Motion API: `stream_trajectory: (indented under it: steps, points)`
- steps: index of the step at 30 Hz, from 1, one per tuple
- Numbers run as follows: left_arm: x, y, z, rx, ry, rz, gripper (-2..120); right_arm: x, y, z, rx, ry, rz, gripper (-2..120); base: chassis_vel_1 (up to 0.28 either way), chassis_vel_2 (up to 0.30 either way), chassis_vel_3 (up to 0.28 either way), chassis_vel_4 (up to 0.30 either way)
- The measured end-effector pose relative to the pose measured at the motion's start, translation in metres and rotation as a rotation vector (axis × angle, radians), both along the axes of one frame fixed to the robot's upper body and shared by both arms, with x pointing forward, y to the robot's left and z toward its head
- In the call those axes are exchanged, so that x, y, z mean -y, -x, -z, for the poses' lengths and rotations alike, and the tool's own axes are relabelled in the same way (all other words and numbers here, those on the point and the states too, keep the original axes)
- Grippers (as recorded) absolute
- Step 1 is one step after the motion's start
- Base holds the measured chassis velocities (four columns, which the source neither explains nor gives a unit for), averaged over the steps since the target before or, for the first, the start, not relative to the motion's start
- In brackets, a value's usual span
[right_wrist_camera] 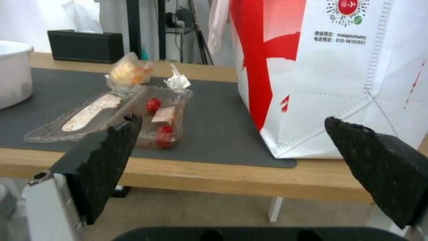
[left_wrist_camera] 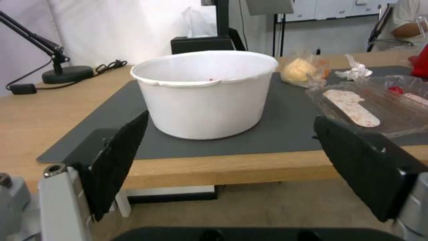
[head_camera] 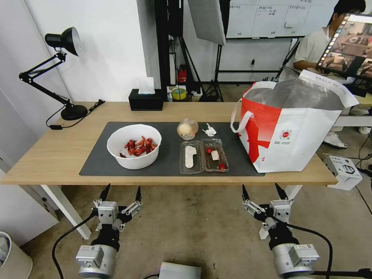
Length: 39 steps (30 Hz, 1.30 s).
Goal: Pick up the trash from the table and place it into the takeout bag.
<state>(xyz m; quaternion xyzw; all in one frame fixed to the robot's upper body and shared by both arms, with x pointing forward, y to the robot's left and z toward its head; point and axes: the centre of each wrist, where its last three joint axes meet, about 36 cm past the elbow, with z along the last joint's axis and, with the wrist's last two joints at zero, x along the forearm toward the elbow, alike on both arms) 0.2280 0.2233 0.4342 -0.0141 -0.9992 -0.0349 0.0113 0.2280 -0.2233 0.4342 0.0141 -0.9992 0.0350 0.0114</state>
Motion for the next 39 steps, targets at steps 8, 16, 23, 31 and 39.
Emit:
stream_trajectory:
  steps: [8,16,23,31,39]
  points:
    - [0.000,0.000,0.000,0.000,0.000,0.000,100,0.000,0.000,0.000,0.000,0.000,0.000,100,0.000,0.000,0.000,0.000]
    - [0.000,0.000,0.000,0.000,0.000,0.000,100,0.000,0.000,0.000,0.000,0.000,0.000,100,0.000,0.000,0.000,0.000]
    - [0.000,-0.001,0.000,0.001,0.004,-0.003,100,0.002,0.000,0.000,-0.003,0.002,0.003,100,0.000,0.000,0.000,0.000]
    - [-0.017,-0.032,-0.019,-0.067,0.076,-0.092,100,0.053,-0.004,-0.030,-0.112,0.083,0.123,100,0.000,0.000,0.000,0.000]
    - [-0.019,-0.033,-0.028,-0.068,0.119,-0.066,100,0.072,-0.008,-0.051,-0.132,0.110,0.168,100,0.000,0.000,0.000,0.000]
